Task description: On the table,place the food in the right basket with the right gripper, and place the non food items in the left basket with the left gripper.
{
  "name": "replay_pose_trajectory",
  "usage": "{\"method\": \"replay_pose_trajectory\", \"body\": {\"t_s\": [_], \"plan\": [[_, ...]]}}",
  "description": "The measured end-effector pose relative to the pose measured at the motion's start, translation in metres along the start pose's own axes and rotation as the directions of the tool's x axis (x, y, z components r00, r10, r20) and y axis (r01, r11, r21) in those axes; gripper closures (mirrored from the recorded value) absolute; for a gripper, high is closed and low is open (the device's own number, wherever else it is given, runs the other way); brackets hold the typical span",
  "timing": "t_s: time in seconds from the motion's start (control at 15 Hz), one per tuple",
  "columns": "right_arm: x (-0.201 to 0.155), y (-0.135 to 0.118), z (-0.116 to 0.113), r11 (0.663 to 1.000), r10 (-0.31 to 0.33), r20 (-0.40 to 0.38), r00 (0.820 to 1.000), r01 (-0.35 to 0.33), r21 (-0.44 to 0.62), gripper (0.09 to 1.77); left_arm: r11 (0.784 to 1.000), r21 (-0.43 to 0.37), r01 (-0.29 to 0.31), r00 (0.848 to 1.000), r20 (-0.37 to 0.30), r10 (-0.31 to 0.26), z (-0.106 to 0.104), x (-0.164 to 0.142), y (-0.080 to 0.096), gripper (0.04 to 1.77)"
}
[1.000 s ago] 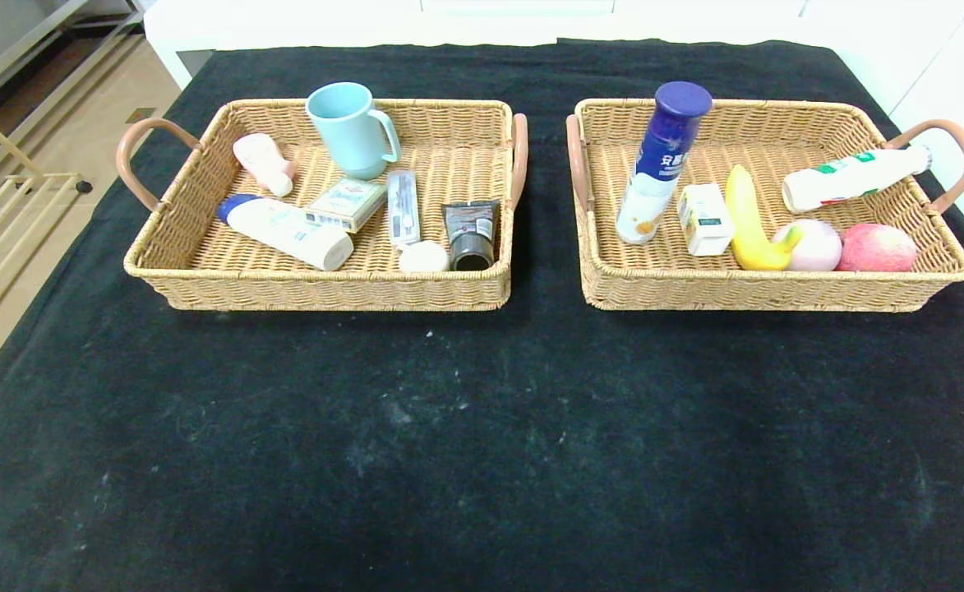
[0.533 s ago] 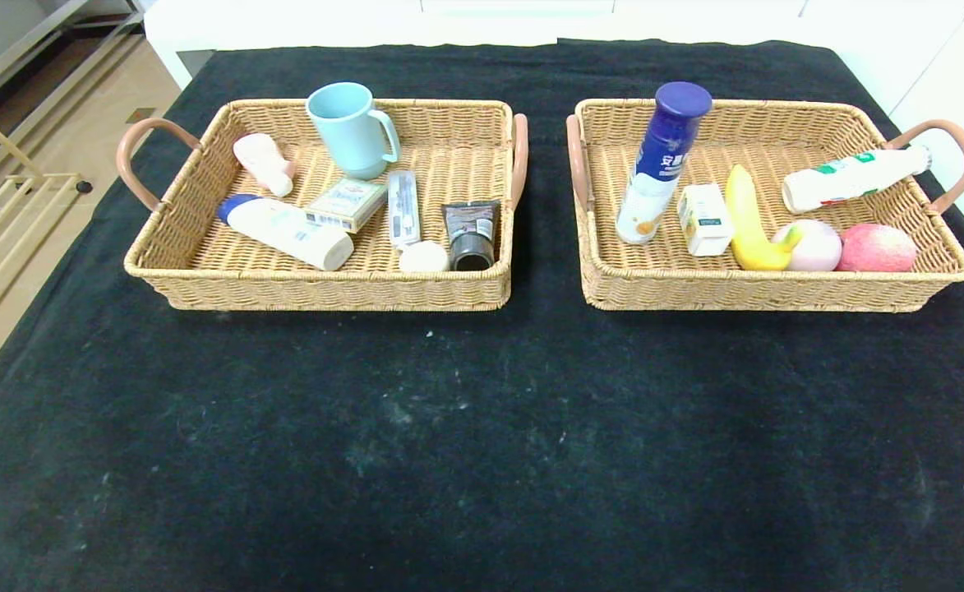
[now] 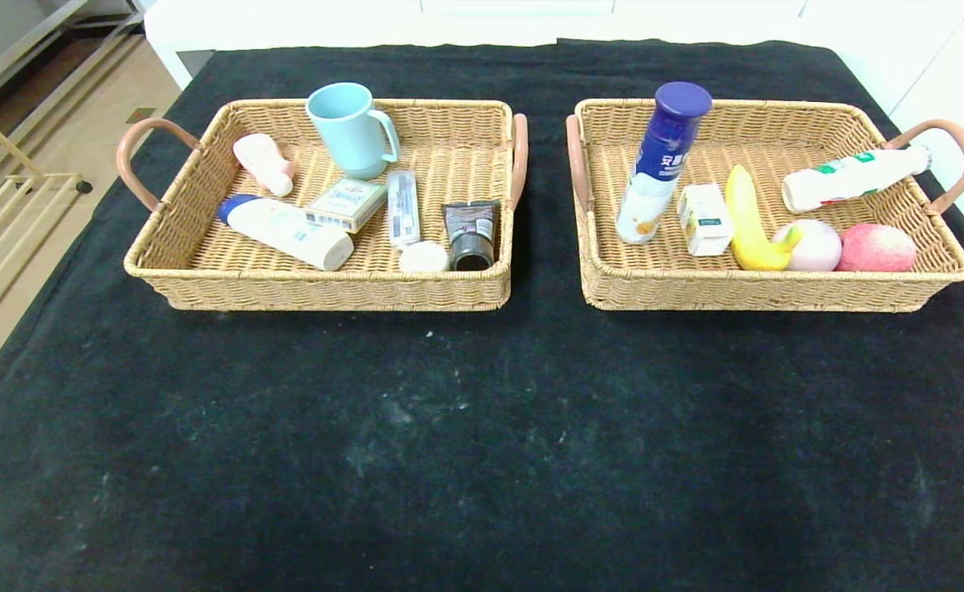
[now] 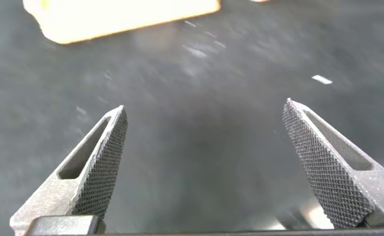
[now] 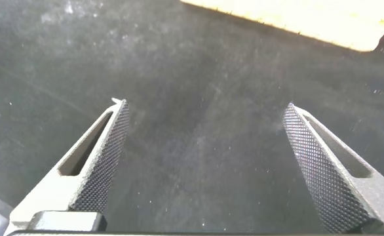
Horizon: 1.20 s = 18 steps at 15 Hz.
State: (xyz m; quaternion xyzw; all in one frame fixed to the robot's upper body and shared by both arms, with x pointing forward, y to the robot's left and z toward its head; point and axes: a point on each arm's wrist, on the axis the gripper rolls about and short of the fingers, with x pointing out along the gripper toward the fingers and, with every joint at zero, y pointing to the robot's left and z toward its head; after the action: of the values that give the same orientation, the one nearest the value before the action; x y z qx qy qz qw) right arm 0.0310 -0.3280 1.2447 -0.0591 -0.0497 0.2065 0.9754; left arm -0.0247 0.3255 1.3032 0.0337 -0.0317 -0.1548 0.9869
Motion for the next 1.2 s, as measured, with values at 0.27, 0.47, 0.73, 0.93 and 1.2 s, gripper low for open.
{"method": "replay_pose_trajectory", "body": {"t_s": [0.27,0.47,0.73,0.93,1.2], "plan": [[0.009,-0.004,-0.015,0.996,-0.092,-0.018,0.996,0.092,-0.011,0.15,0.993,0.024,-0.119,0.99,0.082,0.117,-0.045,0.045,0.015,0.09],[0.021,-0.009,-0.036,0.985,-0.17,0.002,0.985,0.17,-0.04,0.15,0.984,0.016,-0.179,0.983,0.037,0.178,-0.084,0.067,0.022,0.09],[0.026,-0.014,-0.057,0.942,-0.336,-0.064,0.94,0.334,-0.03,0.15,0.975,0.014,-0.224,0.972,-0.068,0.224,-0.116,0.076,0.024,0.09],[0.027,-0.014,-0.065,0.927,-0.37,-0.105,0.923,0.374,0.014,0.15,0.973,-0.005,-0.233,0.969,-0.083,0.232,-0.12,0.077,0.024,0.09],[0.027,-0.014,-0.066,0.92,-0.376,-0.112,0.92,0.385,0.077,0.15,0.955,-0.089,-0.284,0.956,-0.098,0.275,-0.121,0.077,0.025,0.09]]}}
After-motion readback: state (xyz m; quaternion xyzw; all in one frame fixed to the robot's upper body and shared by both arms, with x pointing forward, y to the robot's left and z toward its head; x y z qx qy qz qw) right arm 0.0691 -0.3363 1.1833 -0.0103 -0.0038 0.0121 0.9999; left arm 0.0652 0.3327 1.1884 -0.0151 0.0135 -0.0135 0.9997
